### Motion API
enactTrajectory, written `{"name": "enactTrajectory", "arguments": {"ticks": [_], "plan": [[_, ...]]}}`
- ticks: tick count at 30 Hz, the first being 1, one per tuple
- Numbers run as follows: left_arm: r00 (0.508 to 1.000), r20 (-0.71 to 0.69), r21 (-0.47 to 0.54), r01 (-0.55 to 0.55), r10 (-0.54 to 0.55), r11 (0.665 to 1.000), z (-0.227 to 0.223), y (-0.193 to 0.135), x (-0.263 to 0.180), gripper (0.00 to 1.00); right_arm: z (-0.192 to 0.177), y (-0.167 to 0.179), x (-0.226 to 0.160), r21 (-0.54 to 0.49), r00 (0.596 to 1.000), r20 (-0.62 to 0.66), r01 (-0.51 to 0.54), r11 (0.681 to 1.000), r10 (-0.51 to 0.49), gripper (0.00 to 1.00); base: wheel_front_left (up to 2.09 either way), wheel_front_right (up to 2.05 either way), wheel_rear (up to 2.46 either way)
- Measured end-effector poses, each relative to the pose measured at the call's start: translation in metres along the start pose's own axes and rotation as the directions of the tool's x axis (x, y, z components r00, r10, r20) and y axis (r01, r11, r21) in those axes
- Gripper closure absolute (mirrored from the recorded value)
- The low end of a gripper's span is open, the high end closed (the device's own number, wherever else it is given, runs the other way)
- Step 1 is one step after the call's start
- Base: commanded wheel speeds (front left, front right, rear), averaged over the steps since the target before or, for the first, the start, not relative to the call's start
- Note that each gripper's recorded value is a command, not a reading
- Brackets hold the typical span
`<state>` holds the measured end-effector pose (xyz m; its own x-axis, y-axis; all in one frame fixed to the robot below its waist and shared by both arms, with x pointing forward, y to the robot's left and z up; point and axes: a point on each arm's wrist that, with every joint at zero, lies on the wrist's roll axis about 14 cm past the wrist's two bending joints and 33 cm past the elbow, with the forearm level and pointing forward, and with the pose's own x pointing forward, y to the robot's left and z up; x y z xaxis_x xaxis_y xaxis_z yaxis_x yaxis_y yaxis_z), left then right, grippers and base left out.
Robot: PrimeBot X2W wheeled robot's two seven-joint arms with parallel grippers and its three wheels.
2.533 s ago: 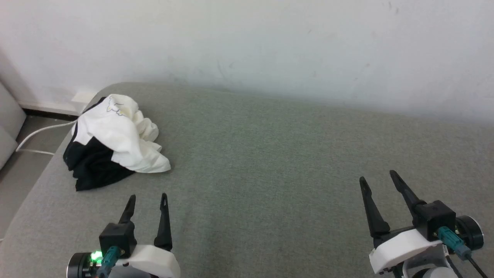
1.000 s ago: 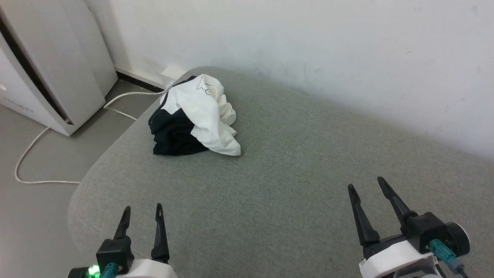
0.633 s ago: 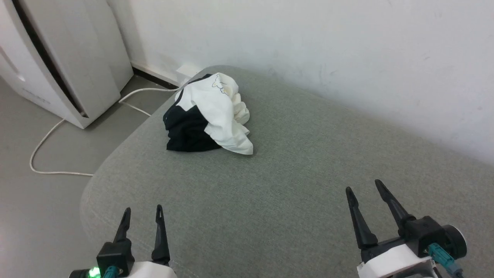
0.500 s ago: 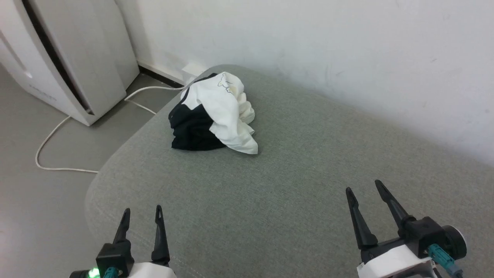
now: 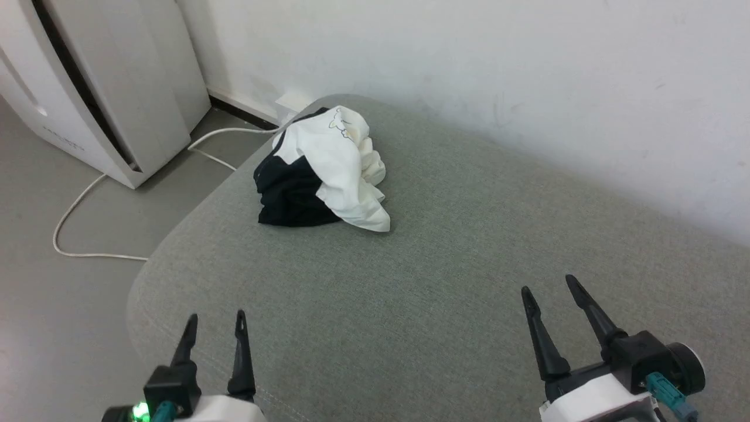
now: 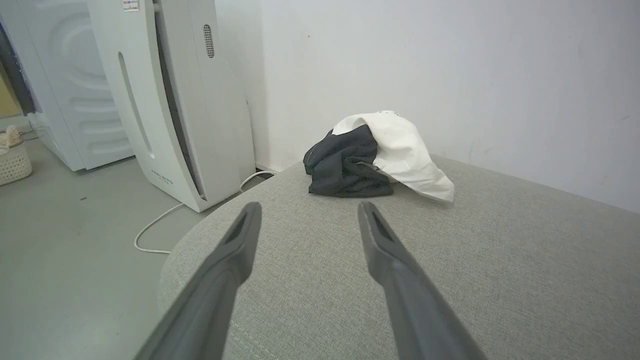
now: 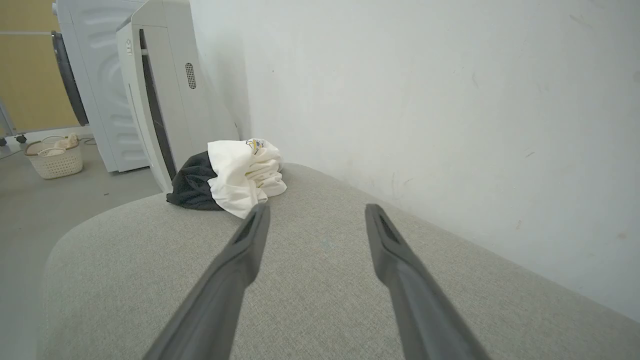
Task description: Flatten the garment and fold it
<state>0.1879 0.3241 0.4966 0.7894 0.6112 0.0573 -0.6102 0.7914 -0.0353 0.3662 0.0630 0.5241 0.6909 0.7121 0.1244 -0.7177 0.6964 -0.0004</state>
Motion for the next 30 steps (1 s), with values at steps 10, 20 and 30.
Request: {"name": "enactTrajectory", "arguments": {"ticks": [10, 20, 30], "plan": [[0.98, -0.006, 0.051, 0.199, -0.199, 0.979, 0.036, -0.041, 0.084, 0.0, -0.011, -0.021, 0.004, -0.039, 0.999, -0.007, 0.033, 0.999, -0.034, 0.0, 0.0, 0.0, 0.0], [0.895, -0.314, 0.113, 0.365, -0.316, 0.924, 0.029, -0.086, 0.193, 0.0, -0.032, -0.046, 0.017, -0.032, 0.998, -0.008, 0.068, 0.997, -0.069, 0.0, 0.0, 0.0, 0.0], [0.721, -0.607, 0.089, 0.479, -0.334, 0.873, -0.023, -0.124, 0.241, 0.0, -0.062, -0.073, 0.009, 0.012, 0.989, -0.056, 0.138, 0.99, -0.137, 0.0, 0.0, 0.0, 0.0]]}}
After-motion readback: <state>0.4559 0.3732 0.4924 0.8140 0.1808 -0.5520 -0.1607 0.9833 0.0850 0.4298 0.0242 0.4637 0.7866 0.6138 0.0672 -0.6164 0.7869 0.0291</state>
